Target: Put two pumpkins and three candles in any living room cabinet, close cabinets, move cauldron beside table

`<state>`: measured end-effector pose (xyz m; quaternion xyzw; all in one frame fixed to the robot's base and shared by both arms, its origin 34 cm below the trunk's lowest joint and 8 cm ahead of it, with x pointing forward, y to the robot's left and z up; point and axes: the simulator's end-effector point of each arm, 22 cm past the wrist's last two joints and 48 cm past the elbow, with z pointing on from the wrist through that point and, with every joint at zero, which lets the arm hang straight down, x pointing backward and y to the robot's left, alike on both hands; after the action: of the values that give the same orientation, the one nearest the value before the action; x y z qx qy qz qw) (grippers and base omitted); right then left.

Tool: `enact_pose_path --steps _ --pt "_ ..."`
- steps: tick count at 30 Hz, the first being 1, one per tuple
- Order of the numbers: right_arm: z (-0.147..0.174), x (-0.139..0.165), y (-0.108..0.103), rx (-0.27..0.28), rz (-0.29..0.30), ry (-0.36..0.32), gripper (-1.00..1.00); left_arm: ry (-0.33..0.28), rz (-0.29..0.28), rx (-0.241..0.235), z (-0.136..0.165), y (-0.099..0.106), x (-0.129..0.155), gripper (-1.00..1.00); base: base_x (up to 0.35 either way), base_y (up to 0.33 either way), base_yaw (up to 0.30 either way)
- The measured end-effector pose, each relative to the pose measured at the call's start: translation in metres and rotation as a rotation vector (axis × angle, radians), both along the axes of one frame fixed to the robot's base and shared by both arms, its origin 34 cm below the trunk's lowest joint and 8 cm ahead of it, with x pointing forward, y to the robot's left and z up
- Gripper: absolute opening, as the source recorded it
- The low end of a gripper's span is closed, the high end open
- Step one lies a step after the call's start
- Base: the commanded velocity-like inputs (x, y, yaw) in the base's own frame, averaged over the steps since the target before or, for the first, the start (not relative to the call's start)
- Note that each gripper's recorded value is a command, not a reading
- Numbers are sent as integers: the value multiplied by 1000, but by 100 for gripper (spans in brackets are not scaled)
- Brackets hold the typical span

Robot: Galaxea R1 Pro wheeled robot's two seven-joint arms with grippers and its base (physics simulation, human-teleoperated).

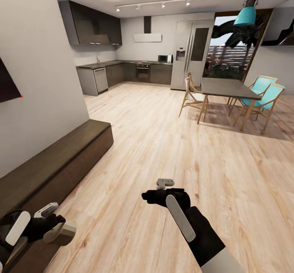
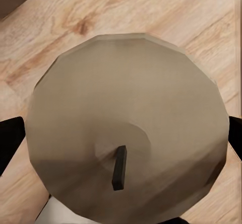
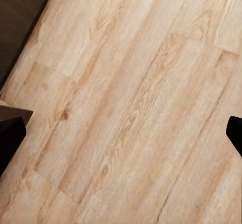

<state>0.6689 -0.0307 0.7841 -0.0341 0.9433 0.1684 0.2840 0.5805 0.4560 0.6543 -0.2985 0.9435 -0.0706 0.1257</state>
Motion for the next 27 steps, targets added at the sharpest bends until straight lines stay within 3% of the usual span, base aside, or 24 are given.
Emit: enact_pose_path --steps 8,27 --pt "1 0 1 3 2 -1 100 -2 1 0 0 0 1 -100 240 -158 2" --pt "1 0 1 3 3 -1 100 -8 3 8 0 1 1 -100 302 -5 1"
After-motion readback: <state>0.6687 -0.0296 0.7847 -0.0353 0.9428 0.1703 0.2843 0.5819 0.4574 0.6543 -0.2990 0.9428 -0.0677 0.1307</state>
